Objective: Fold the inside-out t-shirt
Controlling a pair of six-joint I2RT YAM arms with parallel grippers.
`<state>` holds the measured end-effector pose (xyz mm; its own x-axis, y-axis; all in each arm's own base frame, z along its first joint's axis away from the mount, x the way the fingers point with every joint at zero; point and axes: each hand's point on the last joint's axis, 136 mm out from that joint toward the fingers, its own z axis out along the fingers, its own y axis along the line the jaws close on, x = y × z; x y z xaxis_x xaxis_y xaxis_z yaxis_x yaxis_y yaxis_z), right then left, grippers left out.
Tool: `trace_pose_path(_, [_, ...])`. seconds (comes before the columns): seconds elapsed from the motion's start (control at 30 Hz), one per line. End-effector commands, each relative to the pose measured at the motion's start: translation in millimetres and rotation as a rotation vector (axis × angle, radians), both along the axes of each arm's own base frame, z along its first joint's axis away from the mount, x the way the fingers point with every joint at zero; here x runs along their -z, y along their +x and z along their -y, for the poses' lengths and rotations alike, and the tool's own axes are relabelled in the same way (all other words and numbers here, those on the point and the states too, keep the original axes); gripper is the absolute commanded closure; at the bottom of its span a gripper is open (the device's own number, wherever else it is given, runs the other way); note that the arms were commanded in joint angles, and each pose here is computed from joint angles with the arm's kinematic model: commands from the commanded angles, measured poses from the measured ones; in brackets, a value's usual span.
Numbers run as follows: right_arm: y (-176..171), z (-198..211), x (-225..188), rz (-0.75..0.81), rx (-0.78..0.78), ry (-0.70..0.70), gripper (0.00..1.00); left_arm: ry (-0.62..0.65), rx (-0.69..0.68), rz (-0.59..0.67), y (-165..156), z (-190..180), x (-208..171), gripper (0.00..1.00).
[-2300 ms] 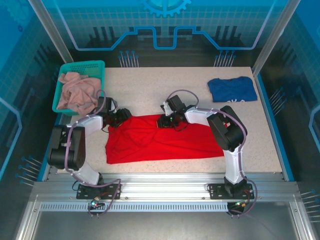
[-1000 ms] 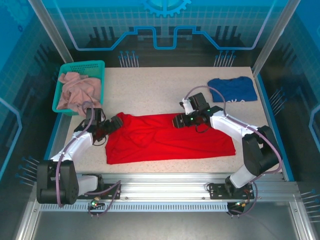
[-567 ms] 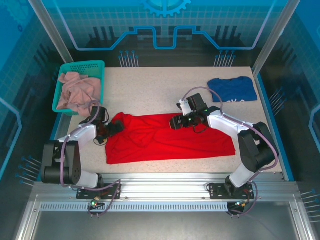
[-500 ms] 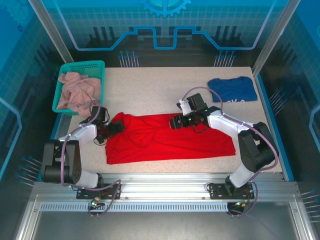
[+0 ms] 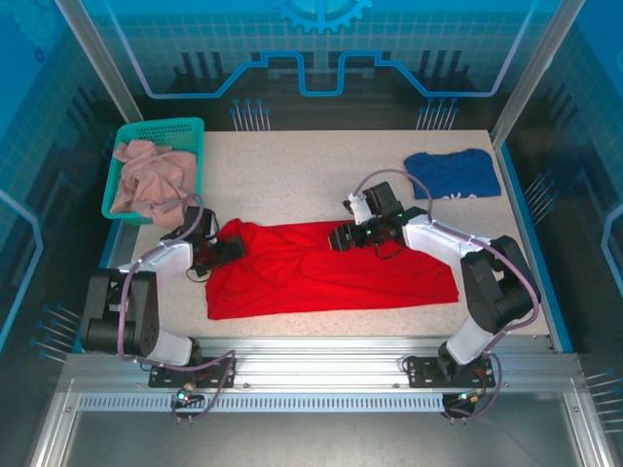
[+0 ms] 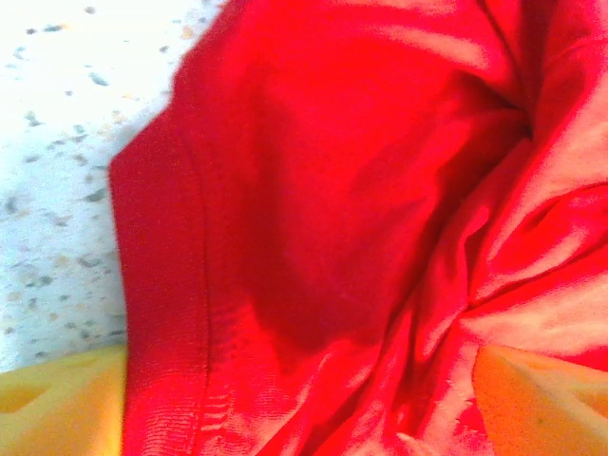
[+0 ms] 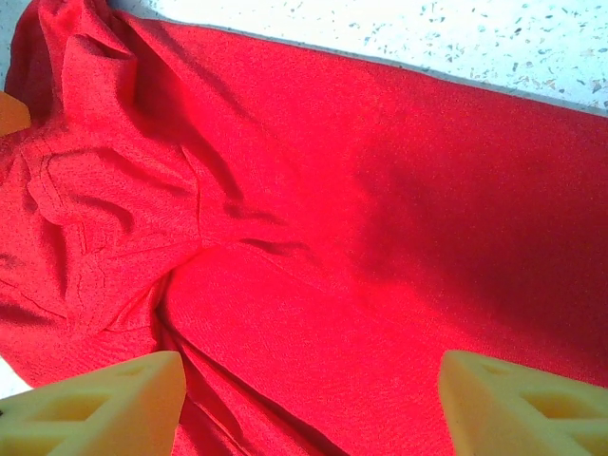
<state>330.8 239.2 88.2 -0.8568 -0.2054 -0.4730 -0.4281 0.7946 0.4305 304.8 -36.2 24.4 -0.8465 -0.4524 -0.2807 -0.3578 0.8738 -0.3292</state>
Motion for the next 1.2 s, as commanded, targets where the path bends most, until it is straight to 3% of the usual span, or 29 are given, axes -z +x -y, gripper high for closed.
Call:
trace_pose_path(0.0, [-4.0, -2.3, 6.9, -0.033, -0.004, 0.004, 0.29, -0.264, 0.211, 0.079, 9.5, 71.7, -12.8, 0.14])
trace_pose_path(0.33, [-2.5, -5.1, 12.5, -0.050, -0.006, 0.001, 0.29, -0.228, 0.283, 0.067, 4.2, 85.4, -8.0, 0.16])
trace_pose_path(0.63, [-2.1, -3.8, 17.9, -0.061, -0.001, -0.009, 0.29, -0.203, 0.341, 0.061, -7.6, 97.8, -3.2, 0.34])
trace_pose_path(0.9, [-1.8, -4.6, 17.1, -0.062, -0.002, -0.012, 0.30, -0.192, 0.332, 0.083, 4.4, 100.4, -2.7, 0.65])
trace_pose_path(1.03, [-1.8, 0.6, 14.2, -0.054, 0.003, -0.038, 0.30, -0.184, 0.323, 0.097, 10.4, 99.2, -6.6, 0.98])
trace_pose_path(1.17, [2.3, 20.7, 1.4, -0.018, 0.040, -0.084, 0.30, -0.138, 0.265, 0.068, 11.6, 82.9, -10.0, 1.00])
